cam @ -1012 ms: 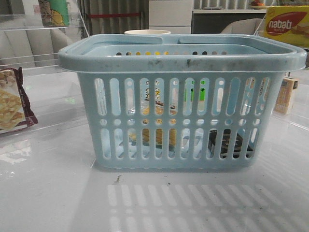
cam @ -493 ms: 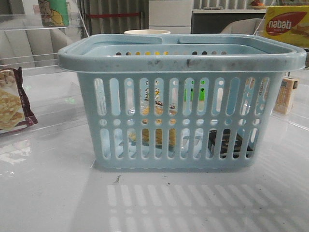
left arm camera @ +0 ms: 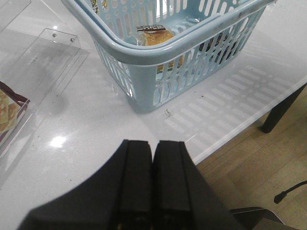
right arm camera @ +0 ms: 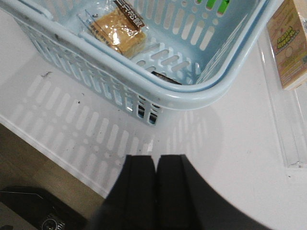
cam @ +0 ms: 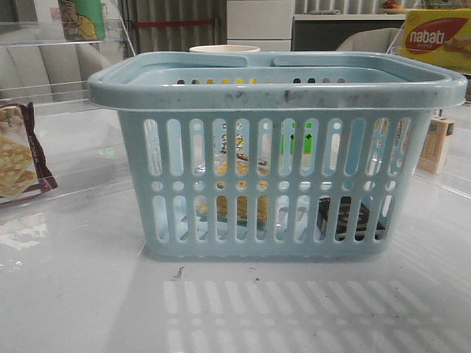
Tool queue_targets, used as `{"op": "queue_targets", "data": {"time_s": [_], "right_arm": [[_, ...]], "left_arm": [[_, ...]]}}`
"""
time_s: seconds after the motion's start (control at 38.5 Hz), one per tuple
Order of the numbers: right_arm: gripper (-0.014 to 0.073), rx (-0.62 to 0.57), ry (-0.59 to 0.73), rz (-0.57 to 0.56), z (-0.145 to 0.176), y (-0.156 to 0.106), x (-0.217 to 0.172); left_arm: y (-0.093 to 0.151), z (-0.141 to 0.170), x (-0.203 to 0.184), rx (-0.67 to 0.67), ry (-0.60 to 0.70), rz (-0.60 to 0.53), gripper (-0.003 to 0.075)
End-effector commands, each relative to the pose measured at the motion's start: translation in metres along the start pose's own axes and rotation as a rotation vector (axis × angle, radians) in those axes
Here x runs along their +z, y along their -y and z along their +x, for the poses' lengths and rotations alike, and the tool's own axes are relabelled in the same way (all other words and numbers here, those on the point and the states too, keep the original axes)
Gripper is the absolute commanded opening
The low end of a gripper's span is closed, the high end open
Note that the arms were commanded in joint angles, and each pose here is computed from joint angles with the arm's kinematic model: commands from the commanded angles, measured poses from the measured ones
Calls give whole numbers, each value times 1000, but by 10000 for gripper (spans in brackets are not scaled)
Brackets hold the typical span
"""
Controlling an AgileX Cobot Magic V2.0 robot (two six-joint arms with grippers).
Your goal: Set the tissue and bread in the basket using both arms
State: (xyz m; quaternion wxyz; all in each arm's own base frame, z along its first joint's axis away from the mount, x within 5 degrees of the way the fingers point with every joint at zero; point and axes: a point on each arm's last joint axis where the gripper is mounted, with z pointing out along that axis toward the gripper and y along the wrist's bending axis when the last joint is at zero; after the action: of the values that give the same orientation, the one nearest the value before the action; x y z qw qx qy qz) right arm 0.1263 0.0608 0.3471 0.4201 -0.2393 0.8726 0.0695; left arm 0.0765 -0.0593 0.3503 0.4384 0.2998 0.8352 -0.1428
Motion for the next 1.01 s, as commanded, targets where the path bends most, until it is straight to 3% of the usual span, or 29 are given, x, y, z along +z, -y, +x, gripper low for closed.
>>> {"op": "queue_targets", "data": {"time_s": [0.0, 0.18, 0.39, 0.62, 0.78, 0.99], "right_arm": [[56, -19, 88, 18, -11, 2, -7], [56, -19, 87, 18, -11, 2, -7], [56, -19, 85, 18, -11, 2, -7], [56, -19, 85, 18, -11, 2, -7], [56, -19, 85, 18, -11, 2, -7], [56, -19, 84, 18, -11, 2, -7]], "left_arm": [[-1, -13, -6, -10, 101, -4, 92], [-4, -10, -10, -27, 126, -32, 92], [-23, 2, -15, -43, 349, -270, 92], [-29, 55, -4, -104, 595, -472, 92], [-28, 96, 10, -164, 637, -560, 92], [-27, 126, 25, -173, 672, -609, 92]]}}
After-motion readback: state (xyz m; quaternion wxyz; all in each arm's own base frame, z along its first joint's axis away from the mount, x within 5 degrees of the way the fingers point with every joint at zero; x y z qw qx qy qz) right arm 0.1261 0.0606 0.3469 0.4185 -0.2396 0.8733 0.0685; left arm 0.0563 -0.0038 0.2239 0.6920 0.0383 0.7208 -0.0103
